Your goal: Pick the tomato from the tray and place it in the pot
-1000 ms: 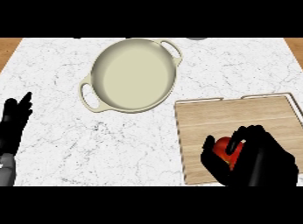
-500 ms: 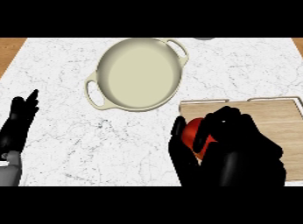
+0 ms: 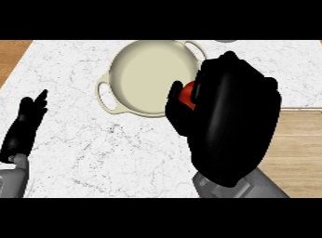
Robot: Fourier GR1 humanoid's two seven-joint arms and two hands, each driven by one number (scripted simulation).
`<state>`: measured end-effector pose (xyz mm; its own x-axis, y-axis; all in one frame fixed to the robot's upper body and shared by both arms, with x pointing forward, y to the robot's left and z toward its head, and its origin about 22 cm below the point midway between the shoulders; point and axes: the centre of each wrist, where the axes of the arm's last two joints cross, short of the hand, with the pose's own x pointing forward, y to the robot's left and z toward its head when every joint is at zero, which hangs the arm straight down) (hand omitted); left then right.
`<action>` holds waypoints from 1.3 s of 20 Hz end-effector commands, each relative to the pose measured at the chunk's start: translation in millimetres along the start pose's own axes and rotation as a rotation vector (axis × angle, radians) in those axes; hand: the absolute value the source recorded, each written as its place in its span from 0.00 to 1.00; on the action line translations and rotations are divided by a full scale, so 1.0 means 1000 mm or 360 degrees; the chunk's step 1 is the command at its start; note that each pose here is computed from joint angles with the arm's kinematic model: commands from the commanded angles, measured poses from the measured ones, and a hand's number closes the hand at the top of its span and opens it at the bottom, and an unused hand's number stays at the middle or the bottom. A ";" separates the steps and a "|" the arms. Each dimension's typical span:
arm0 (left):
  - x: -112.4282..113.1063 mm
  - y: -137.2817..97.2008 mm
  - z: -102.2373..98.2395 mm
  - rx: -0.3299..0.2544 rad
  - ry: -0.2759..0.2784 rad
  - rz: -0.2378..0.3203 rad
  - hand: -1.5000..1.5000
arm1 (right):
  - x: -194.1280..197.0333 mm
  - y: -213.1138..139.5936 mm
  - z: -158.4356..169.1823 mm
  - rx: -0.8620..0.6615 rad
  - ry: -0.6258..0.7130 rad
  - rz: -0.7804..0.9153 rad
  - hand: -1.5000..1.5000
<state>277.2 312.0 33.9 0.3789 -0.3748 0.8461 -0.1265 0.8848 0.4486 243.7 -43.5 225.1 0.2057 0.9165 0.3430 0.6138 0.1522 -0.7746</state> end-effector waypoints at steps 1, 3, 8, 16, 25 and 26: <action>0.007 -0.012 -0.004 -0.0027 -0.0017 0.0021 0.50 | 0.025 0.002 -0.029 0.0146 0.0359 0.0059 1.00; 0.000 -0.001 -0.006 -0.0005 -0.0014 -0.0013 0.50 | 0.032 0.017 -0.045 0.0203 0.0383 0.0035 1.00; 0.018 -0.014 -0.006 -0.0033 -0.0060 0.0018 0.50 | 0.050 0.030 -0.075 0.0399 0.0444 0.0043 1.00; 0.013 -0.026 -0.005 -0.0039 -0.0062 -0.0016 0.50 | 0.035 0.082 -0.102 0.0652 0.0666 -0.0156 0.00; 0.009 -0.019 -0.007 -0.0036 -0.0067 0.0006 0.50 | 0.030 0.097 -0.104 0.0349 0.0683 -0.0706 0.00; 0.009 -0.009 -0.009 -0.0027 -0.0051 -0.0011 0.50 | 0.027 0.097 -0.106 0.0271 0.0668 -0.0795 0.00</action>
<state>290.5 297.6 34.2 0.3459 -0.3846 0.8558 -0.1007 0.8917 0.4414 387.3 -44.4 213.3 0.2658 0.7050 0.6575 0.4311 0.5231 -0.7352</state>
